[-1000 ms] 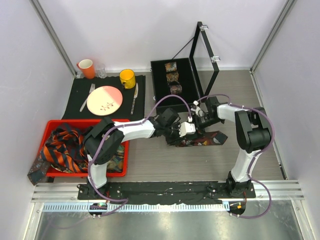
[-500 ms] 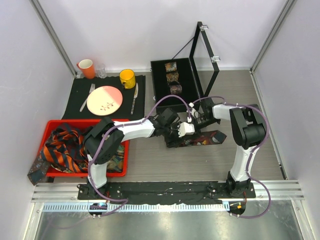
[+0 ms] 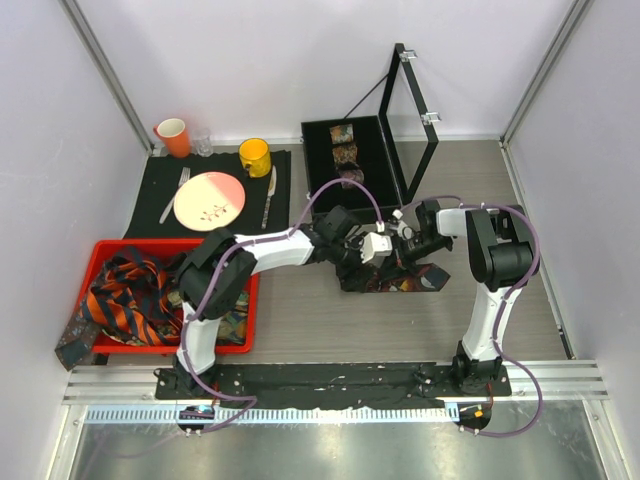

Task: Roll the ties
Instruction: Roll the tie at the center of the board.

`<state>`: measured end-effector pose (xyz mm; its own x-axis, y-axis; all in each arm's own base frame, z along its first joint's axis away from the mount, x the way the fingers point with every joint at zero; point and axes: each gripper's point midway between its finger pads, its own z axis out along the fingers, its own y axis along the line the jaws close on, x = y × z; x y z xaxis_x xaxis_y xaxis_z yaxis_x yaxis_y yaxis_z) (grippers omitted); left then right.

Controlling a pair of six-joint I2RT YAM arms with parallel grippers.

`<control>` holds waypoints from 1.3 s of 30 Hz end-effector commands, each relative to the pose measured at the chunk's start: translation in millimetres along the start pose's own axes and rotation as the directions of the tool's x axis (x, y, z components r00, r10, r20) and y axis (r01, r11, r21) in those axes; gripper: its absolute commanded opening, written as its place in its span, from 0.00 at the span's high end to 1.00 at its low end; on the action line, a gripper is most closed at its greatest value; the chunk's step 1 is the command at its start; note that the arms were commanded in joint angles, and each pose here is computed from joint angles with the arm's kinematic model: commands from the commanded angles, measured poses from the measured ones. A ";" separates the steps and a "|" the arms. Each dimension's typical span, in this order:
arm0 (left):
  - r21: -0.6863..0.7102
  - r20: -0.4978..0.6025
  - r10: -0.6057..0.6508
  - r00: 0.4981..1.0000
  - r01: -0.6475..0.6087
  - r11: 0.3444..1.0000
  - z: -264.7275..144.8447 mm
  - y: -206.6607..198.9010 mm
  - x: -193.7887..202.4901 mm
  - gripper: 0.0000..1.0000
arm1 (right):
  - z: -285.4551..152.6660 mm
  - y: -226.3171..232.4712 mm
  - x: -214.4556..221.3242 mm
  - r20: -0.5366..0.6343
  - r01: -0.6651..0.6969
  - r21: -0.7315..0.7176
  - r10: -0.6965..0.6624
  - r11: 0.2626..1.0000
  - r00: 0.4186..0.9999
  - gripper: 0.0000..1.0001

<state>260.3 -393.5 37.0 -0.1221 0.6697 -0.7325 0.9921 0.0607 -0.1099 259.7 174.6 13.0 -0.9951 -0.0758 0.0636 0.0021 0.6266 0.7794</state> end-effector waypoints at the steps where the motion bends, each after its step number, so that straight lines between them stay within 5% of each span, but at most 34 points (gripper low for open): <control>1: 0.021 0.100 0.034 0.994 -0.036 0.999 8.1 2.7 -30.7 0.24 | 3.2 -46.6 -9.8 0.011 0.069 0.203 -0.073 0.977 0.997 0.99; 8: 0.028 0.096 0.053 0.994 -0.056 0.998 16.9 0.8 -26.6 0.38 | 4.6 -45.0 -7.5 0.006 0.071 0.189 -0.073 0.979 0.997 0.99; 14: 0.011 -0.032 0.035 0.999 -0.035 0.999 7.5 -6.7 3.9 0.71 | -3.1 -20.7 -12.7 0.021 0.087 0.118 -0.090 0.989 0.996 0.98; 23: -0.025 -0.229 0.006 0.973 -0.012 1.000 -13.9 -12.9 48.8 0.77 | -41.8 35.6 6.4 0.035 0.108 -0.053 -0.106 0.993 0.994 0.52; 25: -0.033 -0.243 0.007 0.970 -0.015 0.999 -10.2 -9.2 48.6 0.76 | -39.3 41.8 8.2 0.025 0.093 -0.088 -0.091 0.992 0.996 0.48; 35: -0.039 -0.254 0.029 0.967 -0.041 0.998 -2.4 -7.4 43.3 0.73 | -9.0 51.1 -8.9 0.012 0.069 -0.116 -0.068 0.991 0.998 0.49; 38: -0.041 -0.254 0.030 0.967 -0.042 0.998 -4.0 -7.7 42.4 0.67 | -2.0 34.8 -6.5 -0.009 0.063 -0.064 -0.063 0.996 0.998 0.67; 39: -0.040 -0.251 0.032 0.967 -0.044 0.998 -4.8 -7.7 41.9 0.65 | -1.1 28.6 0.7 -0.038 0.048 -0.038 -0.049 0.998 0.998 0.89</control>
<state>253.2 -379.3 28.3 -0.0597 0.7806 -0.6222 0.9982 0.0512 -0.0315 254.2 195.1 48.5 -0.9908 -0.1254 0.0516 -0.0256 0.5465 0.8371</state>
